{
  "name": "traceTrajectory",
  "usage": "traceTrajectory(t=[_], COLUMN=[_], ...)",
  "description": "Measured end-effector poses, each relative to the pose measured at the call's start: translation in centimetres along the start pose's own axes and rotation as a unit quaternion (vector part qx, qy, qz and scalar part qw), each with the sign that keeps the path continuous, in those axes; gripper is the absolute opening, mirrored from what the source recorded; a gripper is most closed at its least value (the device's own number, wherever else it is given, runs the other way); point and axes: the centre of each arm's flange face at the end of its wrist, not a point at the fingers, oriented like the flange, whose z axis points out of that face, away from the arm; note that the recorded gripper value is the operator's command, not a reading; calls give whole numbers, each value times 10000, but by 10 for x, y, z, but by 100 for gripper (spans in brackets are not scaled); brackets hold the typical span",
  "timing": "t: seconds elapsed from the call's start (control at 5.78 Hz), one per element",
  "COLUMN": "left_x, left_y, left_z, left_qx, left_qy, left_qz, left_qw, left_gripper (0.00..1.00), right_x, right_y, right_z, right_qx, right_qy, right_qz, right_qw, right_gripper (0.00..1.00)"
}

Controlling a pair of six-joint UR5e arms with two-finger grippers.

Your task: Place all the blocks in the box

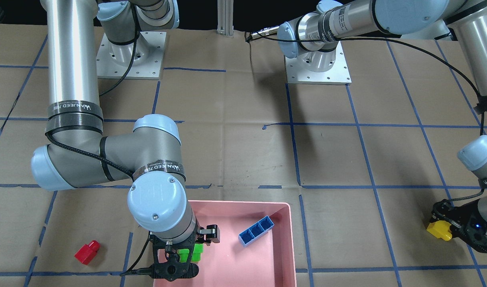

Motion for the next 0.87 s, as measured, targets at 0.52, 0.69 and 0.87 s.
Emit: traceTrajectory(t=[0.52, 0.69, 0.87], left_x=[39, 85, 138], left_y=[-36, -84, -139], left_z=[-62, -101, -131], left_qx=[-77, -118, -107], left_qy=[144, 163, 74], left_qz=[-114, -339, -845], left_qw=[9998, 9992, 9963], left_gripper=[0, 0, 0], right_x=[6, 24, 65], right_y=[10, 17, 14], right_z=[-55, -86, -108], right_qx=[200, 220, 263], right_qy=[21, 133, 272], right_qz=[21, 57, 36], right_qw=[9998, 9997, 9993], right_gripper=[100, 99, 99])
